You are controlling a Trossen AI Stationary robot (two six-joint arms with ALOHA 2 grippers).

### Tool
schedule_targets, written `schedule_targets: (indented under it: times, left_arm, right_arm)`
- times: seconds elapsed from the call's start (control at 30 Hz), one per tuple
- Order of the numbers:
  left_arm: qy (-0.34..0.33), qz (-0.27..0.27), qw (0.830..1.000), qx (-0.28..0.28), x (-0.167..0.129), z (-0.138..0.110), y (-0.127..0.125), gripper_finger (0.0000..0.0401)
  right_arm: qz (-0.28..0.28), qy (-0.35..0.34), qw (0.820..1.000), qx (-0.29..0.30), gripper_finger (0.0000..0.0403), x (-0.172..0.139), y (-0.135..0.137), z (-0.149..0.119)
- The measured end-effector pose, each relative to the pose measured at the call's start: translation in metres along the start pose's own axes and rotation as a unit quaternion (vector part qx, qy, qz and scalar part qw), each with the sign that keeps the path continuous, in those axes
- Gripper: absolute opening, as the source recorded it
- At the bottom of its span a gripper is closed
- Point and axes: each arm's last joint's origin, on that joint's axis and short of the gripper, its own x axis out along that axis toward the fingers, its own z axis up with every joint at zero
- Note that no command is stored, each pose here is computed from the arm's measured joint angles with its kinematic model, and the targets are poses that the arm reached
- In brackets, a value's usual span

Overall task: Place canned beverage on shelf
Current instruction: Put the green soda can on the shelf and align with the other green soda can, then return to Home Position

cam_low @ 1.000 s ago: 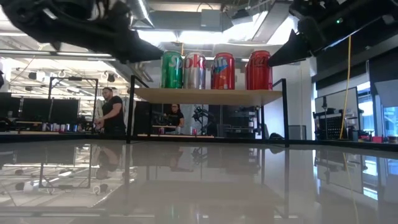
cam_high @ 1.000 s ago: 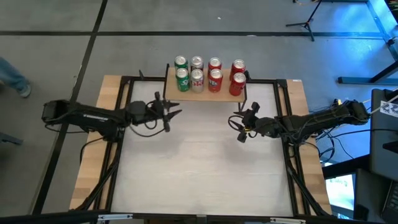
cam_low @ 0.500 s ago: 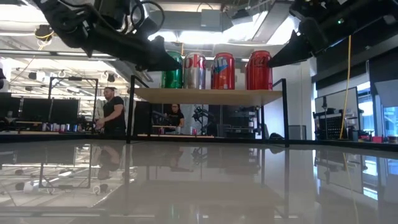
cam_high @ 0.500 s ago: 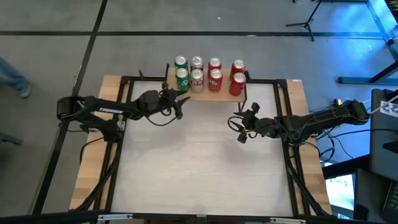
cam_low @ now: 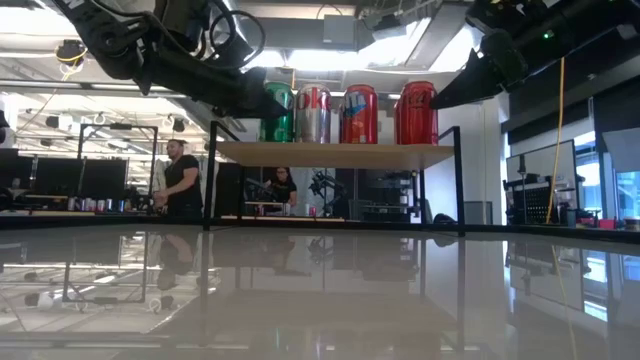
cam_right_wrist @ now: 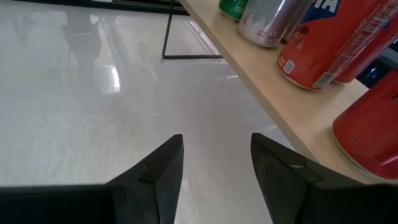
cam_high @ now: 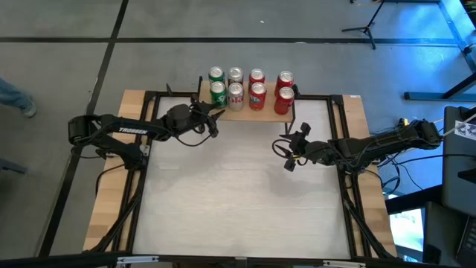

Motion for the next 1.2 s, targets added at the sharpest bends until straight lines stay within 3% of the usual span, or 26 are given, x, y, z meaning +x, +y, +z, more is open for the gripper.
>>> schedule_targets:
  times: [0.7, 1.2]
  left_arm:
    - [0.037, 0.124, 0.991, 0.016, -0.002, -0.005, 0.005, 0.0135]
    - [0.029, 0.056, 0.996, 0.058, -0.01, -0.002, -0.023, 0.0135]
  right_arm:
    - [0.0, 0.004, 1.0, -0.002, 0.0184, 0.0, 0.0, -0.001]
    - [0.022, 0.005, 1.0, -0.002, 0.0184, 0.0, 0.001, -0.001]
